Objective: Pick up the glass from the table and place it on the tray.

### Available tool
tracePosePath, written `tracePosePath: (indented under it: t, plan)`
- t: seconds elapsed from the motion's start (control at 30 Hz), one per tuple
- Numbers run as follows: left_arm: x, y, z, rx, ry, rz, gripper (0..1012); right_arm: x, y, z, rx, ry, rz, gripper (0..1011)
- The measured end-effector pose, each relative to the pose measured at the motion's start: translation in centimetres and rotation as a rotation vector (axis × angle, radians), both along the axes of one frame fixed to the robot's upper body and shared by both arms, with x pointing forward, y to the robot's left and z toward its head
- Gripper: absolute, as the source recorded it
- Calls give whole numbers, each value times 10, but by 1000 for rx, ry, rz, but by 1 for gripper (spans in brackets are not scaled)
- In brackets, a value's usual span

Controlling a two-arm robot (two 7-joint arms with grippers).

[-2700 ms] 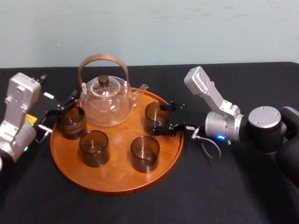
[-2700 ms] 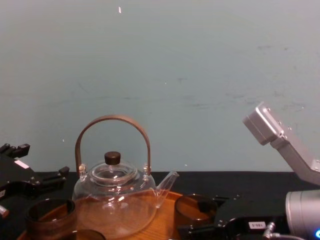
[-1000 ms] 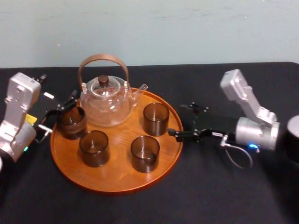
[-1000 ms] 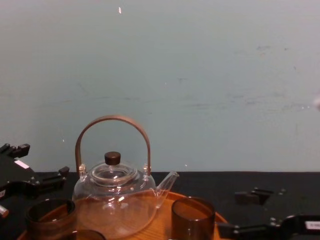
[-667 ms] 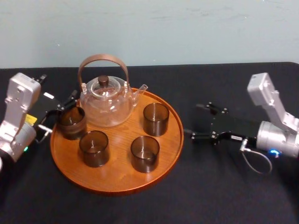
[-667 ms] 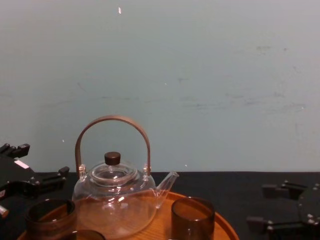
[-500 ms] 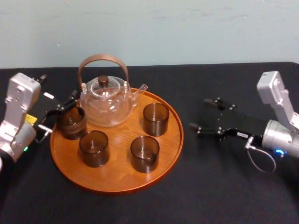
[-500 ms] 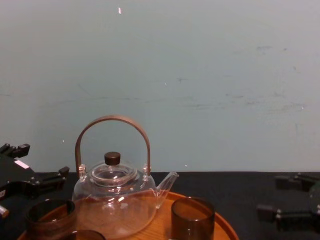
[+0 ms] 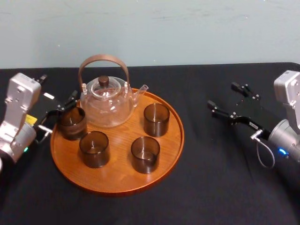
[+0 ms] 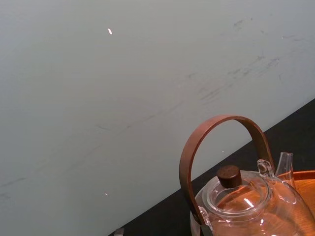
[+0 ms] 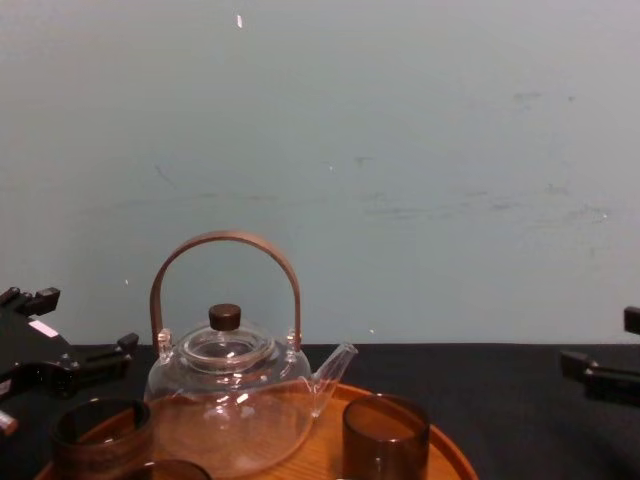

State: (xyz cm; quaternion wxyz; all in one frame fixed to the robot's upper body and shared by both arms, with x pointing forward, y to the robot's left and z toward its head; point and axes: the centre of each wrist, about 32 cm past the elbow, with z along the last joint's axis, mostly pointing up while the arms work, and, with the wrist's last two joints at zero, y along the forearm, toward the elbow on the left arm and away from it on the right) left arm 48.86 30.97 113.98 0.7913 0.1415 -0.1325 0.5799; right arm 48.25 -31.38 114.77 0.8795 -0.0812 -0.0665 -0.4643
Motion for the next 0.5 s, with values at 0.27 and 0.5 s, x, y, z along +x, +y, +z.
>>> tracePosePath:
  t: [0.27, 0.5]
  plan:
    - [0, 0, 0, 0, 0, 0, 1001, -5, 4, -16, 37, -11, -89, 1002]
    - [0, 0, 0, 0, 0, 0, 1001, -5, 7, -31, 64, 5, -119, 1002]
